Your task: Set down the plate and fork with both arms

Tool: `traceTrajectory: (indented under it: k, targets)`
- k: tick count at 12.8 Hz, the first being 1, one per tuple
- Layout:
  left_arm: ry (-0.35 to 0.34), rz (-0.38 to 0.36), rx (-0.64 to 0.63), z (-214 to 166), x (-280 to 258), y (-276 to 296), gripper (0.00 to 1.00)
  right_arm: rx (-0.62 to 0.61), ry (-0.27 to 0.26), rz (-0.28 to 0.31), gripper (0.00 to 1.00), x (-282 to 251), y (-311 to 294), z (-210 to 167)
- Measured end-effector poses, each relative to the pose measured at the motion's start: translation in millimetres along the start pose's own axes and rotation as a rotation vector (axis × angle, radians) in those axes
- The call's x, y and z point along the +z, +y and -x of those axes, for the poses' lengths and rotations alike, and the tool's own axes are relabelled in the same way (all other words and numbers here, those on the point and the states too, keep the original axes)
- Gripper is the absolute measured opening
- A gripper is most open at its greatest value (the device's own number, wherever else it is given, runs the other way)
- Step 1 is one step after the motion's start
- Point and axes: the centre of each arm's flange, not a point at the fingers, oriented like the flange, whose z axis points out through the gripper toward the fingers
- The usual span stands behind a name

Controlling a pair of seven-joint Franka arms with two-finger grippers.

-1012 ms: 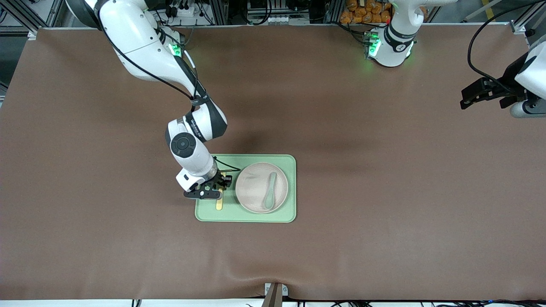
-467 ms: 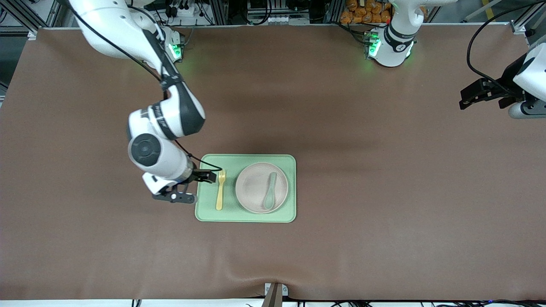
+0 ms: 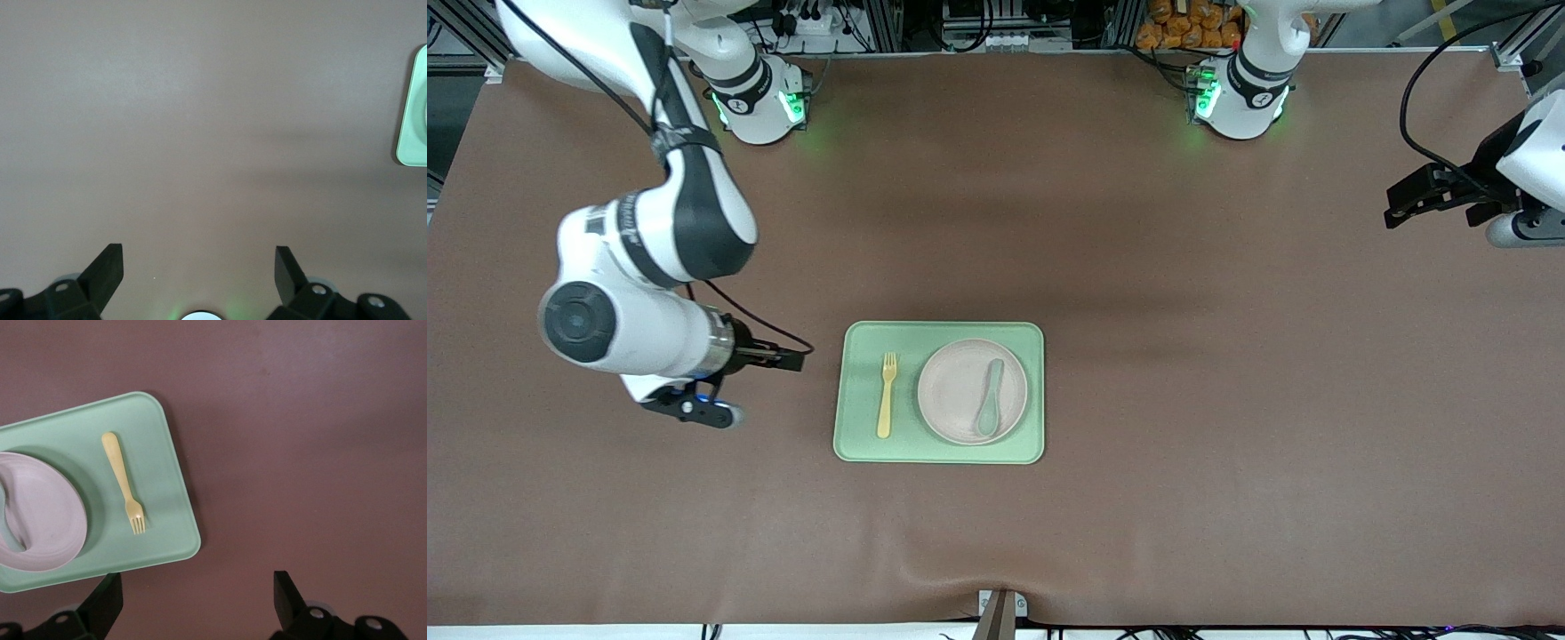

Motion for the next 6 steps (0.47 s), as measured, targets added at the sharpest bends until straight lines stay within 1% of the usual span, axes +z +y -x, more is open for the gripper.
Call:
traceTrajectory:
  k: [3, 6]
  targets:
    - [0.0, 0.0, 0.0, 0.0, 0.0, -0.2, 1.0, -0.091, -0.024, -0.01, 1.0, -26.5, 53.7, -5.8]
    - [0.0, 0.0, -0.005, -0.2, 0.0, -2.5, 1.0, -0.164, -0.062, -0.016, 1.0, -37.6, 92.5, -7.6]
